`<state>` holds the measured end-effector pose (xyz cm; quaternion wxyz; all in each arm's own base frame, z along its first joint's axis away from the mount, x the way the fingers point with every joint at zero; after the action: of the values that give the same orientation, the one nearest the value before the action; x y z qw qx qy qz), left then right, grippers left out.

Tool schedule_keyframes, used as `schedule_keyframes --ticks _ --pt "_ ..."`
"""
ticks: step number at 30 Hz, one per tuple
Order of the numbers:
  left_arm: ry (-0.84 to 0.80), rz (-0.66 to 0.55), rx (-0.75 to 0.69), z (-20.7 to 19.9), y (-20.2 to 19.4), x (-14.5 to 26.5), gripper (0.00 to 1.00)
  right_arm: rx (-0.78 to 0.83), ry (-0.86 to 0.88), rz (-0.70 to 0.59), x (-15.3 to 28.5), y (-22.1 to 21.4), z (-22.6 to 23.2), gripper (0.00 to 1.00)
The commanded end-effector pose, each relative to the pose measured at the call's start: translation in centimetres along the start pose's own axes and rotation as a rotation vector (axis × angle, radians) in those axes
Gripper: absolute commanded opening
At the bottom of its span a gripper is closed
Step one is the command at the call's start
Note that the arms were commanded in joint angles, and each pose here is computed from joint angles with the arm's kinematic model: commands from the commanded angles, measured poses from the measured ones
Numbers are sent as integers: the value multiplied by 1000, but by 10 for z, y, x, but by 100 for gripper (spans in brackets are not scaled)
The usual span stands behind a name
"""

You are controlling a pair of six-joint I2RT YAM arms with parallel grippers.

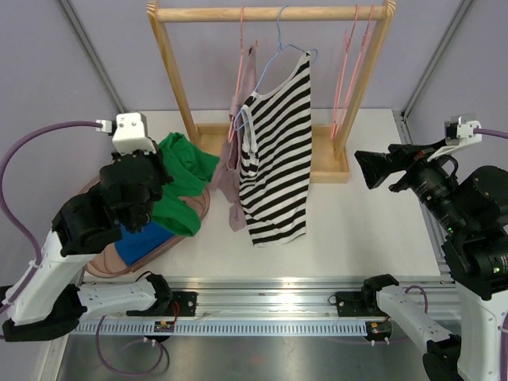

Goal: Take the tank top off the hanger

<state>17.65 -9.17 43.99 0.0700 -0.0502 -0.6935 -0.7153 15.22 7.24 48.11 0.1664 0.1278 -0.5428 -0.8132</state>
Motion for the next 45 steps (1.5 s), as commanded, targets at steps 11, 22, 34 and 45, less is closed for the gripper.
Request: schedule_keyframes --ticks 11,22,34,45 --pt "237 53 38 48 -14 -62 0 10 122 -36 -10 19 19 100" --pt "303 174 45 59 -45 -96 43 -15 90 -83 -25 26 14 100" --pt "180 180 69 53 -41 -81 99 -237 289 123 -101 15 34 99" --pt "-110 229 31 29 -72 -53 99 -207 27 110 -178 6 44 93"
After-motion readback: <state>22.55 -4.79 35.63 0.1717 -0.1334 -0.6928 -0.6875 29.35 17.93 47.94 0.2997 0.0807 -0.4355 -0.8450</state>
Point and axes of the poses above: each gripper's point midway between its finger pads, its own x axis back along the fingers, its own z axis along the line the jaws close on, y = z × x, the point moved 5 cm from there along x, back along the fingers, and after that the axes turned 6 degrees about -x, right-handed, at the moved point
